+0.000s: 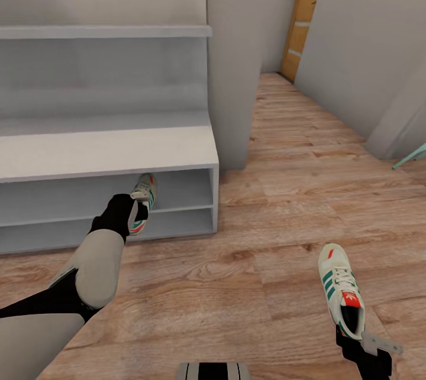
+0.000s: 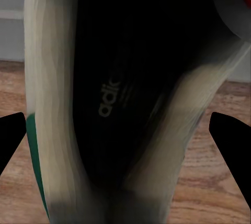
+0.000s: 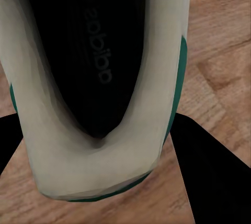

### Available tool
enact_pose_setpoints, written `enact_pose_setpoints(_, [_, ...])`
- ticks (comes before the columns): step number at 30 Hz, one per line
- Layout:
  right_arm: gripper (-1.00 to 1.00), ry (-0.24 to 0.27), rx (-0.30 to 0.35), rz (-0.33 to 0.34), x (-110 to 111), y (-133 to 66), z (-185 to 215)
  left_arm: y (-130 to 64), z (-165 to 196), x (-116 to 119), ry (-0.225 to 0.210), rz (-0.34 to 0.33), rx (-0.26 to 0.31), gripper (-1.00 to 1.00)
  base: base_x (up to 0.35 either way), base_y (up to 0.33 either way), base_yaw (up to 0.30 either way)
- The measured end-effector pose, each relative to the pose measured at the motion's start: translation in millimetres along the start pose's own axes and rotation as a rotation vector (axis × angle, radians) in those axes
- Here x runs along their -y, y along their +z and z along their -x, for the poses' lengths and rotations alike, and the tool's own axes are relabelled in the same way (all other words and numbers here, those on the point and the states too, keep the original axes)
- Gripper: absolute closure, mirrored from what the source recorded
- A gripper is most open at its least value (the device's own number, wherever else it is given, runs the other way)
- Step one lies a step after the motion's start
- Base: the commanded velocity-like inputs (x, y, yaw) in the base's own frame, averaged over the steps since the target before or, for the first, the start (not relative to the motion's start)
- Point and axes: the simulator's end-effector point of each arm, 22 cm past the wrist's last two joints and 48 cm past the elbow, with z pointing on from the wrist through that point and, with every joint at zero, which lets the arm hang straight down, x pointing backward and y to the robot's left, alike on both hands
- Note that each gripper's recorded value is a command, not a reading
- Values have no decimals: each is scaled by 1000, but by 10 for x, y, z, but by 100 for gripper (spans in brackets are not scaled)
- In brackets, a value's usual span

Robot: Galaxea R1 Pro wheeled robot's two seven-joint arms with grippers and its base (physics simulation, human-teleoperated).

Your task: Pick up the two gym shoes and the two sandals from the corridor floor and place them onto the hallstand (shoe rack) in the corridor, making sure they are on the rack and not on the floor. Arrange them so the two gym shoes are next to each other and the two sandals are next to each other.

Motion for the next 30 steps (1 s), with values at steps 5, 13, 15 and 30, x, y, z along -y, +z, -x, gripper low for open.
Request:
enact_pose_setpoints(5, [100, 0, 0, 0, 0, -1, 2, 0, -9, -1, 0, 0, -1, 100, 160, 0, 0])
enact_pose_setpoints(13, [100, 0, 0, 0, 0, 0, 0, 6, -13, -9, 0, 1, -2, 100, 82, 0, 0])
enact_pose_setpoints(15, [100, 0, 0, 0, 0, 0, 0, 8, -17, -11, 0, 2, -2, 100, 21, 0, 0])
enact_pose_setpoints(30, [100, 0, 0, 0, 0, 0, 0, 12, -27, -17, 0, 4, -3, 100, 99, 0, 0])
